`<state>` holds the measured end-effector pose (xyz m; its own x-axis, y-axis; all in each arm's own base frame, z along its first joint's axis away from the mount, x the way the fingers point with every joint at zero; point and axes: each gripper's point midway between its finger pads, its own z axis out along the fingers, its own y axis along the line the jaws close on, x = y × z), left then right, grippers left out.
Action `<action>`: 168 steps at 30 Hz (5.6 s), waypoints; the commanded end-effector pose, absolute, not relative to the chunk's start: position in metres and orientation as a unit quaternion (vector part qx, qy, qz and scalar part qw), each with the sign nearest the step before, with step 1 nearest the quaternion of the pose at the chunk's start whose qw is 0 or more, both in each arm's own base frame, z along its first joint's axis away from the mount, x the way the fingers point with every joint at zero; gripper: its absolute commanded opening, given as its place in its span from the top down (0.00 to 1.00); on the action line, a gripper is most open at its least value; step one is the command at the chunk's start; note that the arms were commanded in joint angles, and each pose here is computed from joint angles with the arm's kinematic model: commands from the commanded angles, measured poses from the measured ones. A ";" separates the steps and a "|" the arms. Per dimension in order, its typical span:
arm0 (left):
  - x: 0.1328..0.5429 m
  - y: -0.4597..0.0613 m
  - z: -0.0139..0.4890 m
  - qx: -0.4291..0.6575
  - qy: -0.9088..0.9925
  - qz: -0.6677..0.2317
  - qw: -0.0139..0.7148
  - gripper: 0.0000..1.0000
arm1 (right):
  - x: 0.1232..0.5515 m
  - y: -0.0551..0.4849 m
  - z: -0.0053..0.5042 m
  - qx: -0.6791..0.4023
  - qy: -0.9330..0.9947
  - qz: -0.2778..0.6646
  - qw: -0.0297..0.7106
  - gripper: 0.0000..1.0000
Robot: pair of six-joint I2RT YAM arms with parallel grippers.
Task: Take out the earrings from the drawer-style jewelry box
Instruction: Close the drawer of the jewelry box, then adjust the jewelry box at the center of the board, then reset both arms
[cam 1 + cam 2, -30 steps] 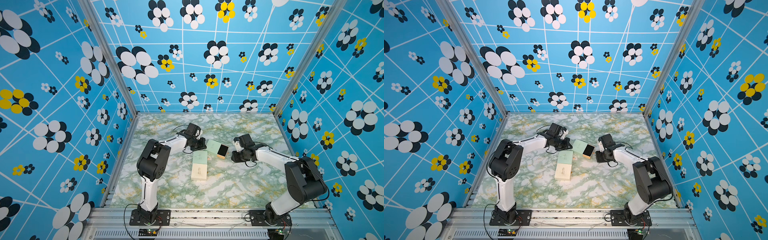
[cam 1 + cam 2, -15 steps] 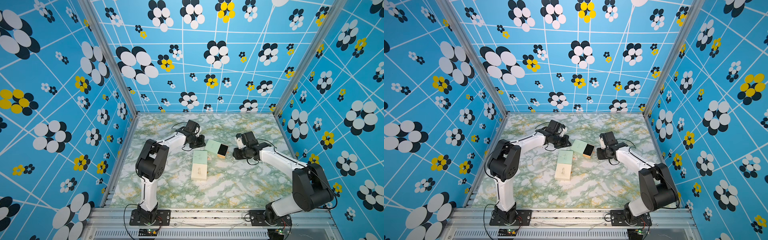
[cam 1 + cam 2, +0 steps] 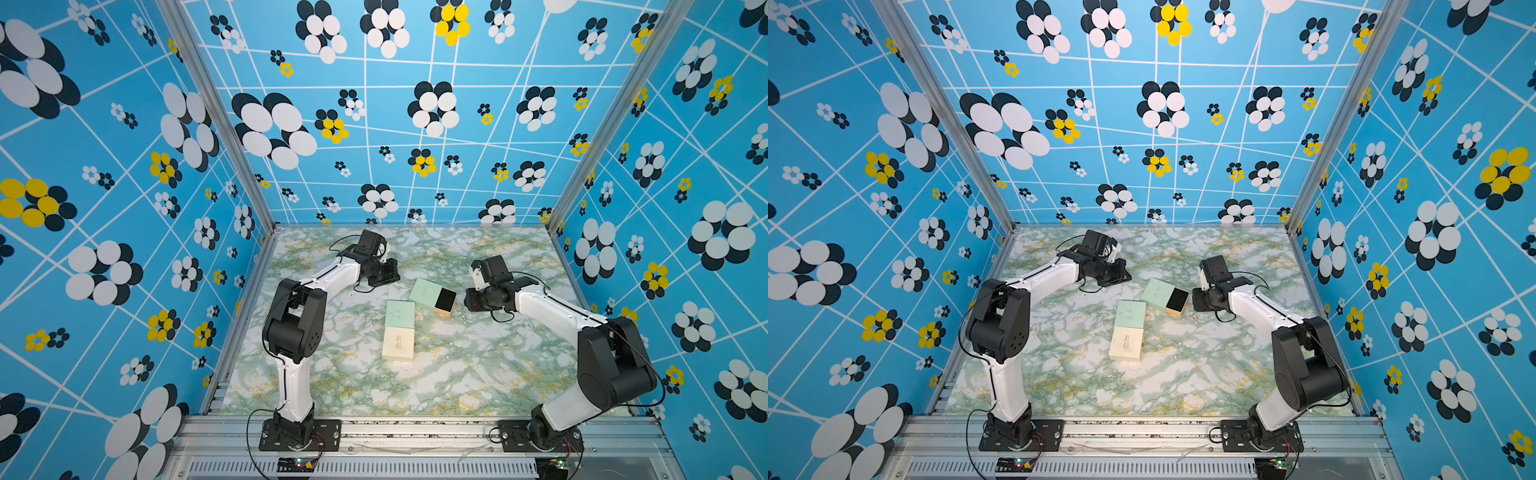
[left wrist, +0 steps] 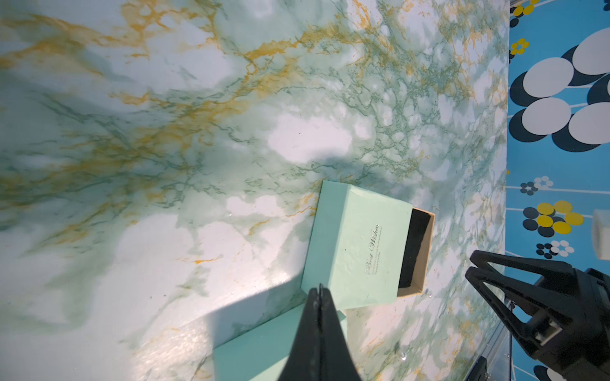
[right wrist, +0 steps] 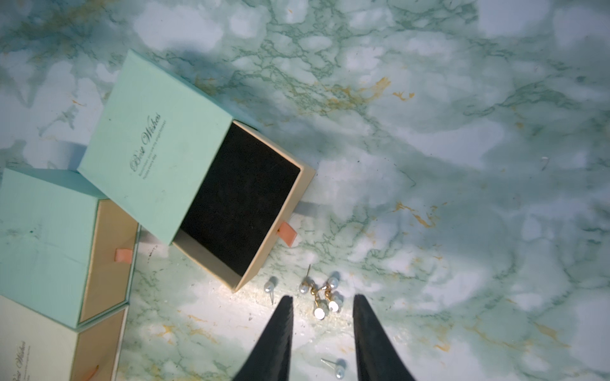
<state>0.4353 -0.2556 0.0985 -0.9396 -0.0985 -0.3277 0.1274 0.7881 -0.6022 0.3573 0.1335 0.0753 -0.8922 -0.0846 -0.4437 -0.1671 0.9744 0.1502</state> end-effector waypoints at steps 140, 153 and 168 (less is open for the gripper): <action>0.378 -0.036 0.166 -0.093 0.891 -0.020 0.443 0.01 | 0.361 0.024 0.158 -0.019 0.846 -0.075 0.527 0.29; 0.378 -0.011 0.144 -0.077 0.871 0.009 0.486 0.01 | 0.390 0.008 0.120 0.004 0.814 -0.111 0.570 0.25; 0.390 0.008 0.131 -0.051 0.839 0.035 0.540 0.01 | 0.393 -0.027 0.097 0.071 0.804 -0.088 0.583 0.02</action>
<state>0.3835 0.0059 0.1259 -0.4669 -0.0774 -0.8809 -0.1408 0.9900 -0.0123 0.3906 -0.0289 0.0906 -0.3464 -0.0073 -0.9381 0.2155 0.9726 -0.0872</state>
